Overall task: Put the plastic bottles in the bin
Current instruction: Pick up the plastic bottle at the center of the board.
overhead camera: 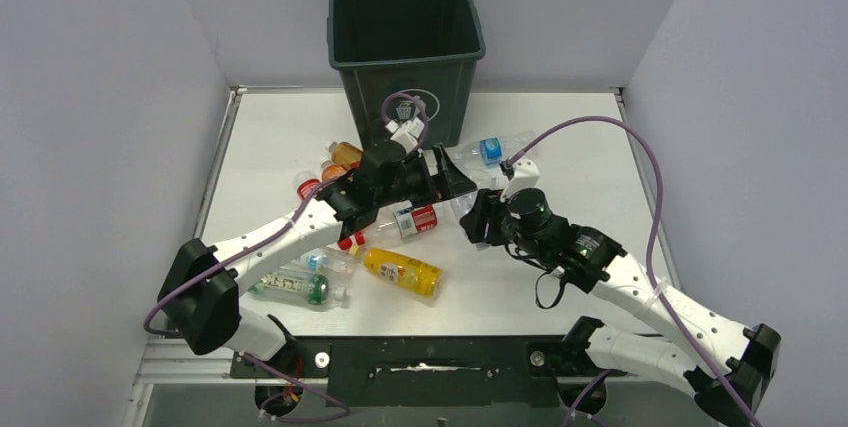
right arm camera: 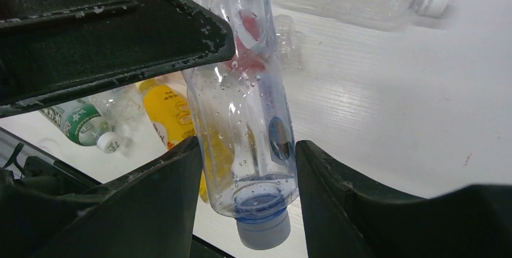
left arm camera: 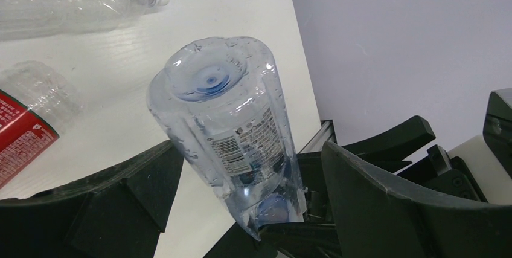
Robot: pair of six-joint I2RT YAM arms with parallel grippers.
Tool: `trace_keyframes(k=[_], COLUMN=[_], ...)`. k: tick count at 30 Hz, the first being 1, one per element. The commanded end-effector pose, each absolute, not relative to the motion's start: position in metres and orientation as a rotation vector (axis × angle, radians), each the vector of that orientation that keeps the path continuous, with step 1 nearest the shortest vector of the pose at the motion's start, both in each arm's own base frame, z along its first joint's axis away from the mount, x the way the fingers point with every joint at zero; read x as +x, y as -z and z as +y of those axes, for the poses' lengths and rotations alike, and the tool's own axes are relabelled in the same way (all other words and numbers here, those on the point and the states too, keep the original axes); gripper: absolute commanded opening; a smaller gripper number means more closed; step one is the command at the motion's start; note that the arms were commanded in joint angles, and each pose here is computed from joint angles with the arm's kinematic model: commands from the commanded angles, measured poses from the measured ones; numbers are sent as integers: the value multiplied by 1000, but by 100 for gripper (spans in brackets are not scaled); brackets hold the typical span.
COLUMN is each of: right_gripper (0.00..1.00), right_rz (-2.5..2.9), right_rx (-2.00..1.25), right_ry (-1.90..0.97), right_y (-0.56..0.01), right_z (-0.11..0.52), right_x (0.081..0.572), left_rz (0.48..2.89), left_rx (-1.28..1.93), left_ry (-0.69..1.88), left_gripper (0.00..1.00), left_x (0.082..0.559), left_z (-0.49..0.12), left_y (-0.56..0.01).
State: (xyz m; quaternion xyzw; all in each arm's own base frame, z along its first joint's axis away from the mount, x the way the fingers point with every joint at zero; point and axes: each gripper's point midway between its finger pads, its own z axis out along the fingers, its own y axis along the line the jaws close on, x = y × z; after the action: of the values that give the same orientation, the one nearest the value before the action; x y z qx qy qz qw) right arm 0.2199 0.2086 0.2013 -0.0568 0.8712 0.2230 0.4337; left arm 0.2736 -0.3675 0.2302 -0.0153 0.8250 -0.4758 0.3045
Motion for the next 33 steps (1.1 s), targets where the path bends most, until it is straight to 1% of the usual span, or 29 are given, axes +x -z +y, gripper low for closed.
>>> trace_keyframes(k=[1,4,6,9,16,18,20,21,25,29,33], right_gripper=[40,40,40,40,41,41,42,45,64,77,83], right_rz=[2066,2063,2066,2071,2080,2083,2087,2089,2091,2095,2092], right_rx=[-121,-125,-127,-136,-152,-157,-159,-160,-154,-151,-137], right_ry=[-642,-648,-648,-650,-652,-655,-655,-657,-660,-663,-662], right_y=[-236,-236,-234,-232,-228,-227,-226,-225,-225,-225,-230], right_z=[224,227,228,231,236,237,238,238,237,236,232], right_x=[228,228,228,227,226,225,225,224,223,221,219], left_rz=[2092,2096,2097,2101,2108,2109,2109,2110,2110,2105,2104], left_rx=[-50,-46,-42,-37,-25,-23,-21,-21,-14,-1,15], left_ry=[1310,1312,1316,1317,1321,1320,1317,1314,1306,1301,1292], left_gripper=[85,84,80,72,48,43,40,40,36,35,35], left_x=[280,279,279,279,277,277,277,277,278,279,282], left_z=[-376,-379,-380,-382,-384,-384,-384,-383,-382,-383,-383], left_y=[-251,-250,-250,-248,-246,-245,-245,-245,-246,-249,-251])
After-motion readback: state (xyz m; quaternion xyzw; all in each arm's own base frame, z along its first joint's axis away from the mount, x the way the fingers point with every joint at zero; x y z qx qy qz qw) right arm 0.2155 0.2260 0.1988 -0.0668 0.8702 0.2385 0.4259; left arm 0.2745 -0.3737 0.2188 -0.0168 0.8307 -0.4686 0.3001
